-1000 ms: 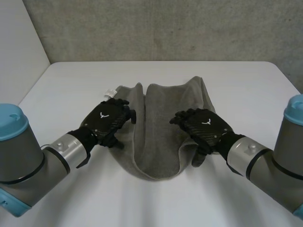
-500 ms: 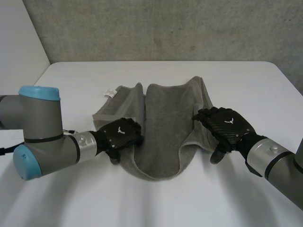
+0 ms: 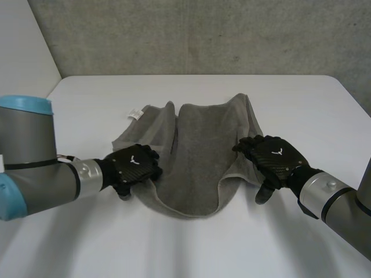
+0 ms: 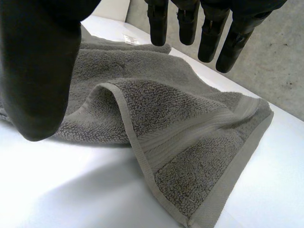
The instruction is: Fold the towel.
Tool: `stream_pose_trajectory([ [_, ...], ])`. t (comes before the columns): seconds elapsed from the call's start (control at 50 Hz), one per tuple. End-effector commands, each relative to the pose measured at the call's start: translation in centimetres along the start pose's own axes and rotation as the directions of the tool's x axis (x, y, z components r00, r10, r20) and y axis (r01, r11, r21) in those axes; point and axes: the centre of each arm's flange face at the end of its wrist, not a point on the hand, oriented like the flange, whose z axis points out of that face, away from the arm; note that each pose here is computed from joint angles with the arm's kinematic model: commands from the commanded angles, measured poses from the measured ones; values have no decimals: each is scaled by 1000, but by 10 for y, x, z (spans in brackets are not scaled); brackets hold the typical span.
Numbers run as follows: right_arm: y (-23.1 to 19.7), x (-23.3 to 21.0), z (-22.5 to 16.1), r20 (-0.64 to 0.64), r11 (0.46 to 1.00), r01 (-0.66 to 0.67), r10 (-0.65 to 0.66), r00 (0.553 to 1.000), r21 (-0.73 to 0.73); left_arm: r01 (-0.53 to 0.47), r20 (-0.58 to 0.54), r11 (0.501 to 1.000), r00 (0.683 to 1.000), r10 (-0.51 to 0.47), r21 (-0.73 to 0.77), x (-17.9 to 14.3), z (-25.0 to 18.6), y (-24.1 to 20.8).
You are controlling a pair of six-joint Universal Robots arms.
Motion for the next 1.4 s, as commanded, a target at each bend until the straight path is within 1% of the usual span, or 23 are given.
stream_pose_trajectory([
  [0.02,0,-2,0,6,1000,2,-2,1000,1,48,30,998,998,-47,-42,-7,-18,13],
  [0.1,-1,-3,0,8,1000,5,-5,1000,2,74,39,995,997,-72,-64,-9,-25,20],
  [0.18,1,-3,1,11,1000,5,-5,1000,-3,104,90,992,991,-98,-67,-21,-42,23],
  [0.28,3,-4,2,17,1000,2,-2,1000,-10,110,126,992,987,-102,-62,-25,-55,21],
  [0.46,2,-4,3,17,1000,4,-4,1000,-6,126,131,989,985,-116,-74,-21,-61,22],
  [0.72,1,-4,3,16,1000,5,-5,1000,-3,187,157,967,975,-160,-176,-15,-65,32],
  [0.76,1,-4,3,18,1000,5,-5,1000,-4,218,177,959,966,-186,-181,-14,-69,31],
  [0.78,1,-4,3,18,1000,5,-5,1000,-4,218,177,959,966,-186,-181,-14,-69,31],
  [0.8,1,-4,3,18,1000,5,-5,1000,-4,240,193,956,959,-206,-172,-14,-72,29],
  [0.82,2,-4,3,17,1000,4,-4,1000,-6,240,194,956,959,-206,-172,-14,-72,29],
  [0.86,3,-4,4,18,1000,3,-3,1000,-9,291,228,947,940,-255,-140,-16,-79,24],
  [0.88,3,-4,4,18,1000,3,-3,1000,-9,291,228,947,940,-255,-139,-16,-79,24],
  [0.92,4,-4,5,17,1000,2,-1,1000,-12,326,254,941,922,-293,-94,-18,-83,18],
  [0.94,4,-4,5,17,1000,2,-1,1000,-12,326,254,941,921,-294,-94,-18,-83,18],
  [0.98,3,-4,5,16,1000,3,-3,1000,-9,341,283,939,906,-315,-43,-20,-85,13],
  [1.04,3,-4,5,16,1000,3,-3,1000,-9,342,284,940,902,-324,-15,-19,-84,11],
  [1.08,4,-4,5,17,1000,3,-3,1000,-11,334,280,942,901,-332,42,-19,-82,6],
  [1.16,4,-5,5,20,1000,2,-2,1000,-13,324,277,943,902,-331,75,-17,-81,3],
  [1.4,5,-5,4,21,1000,1,0,1000,-15,237,309,963,913,-266,127,-17,-71,5],
])
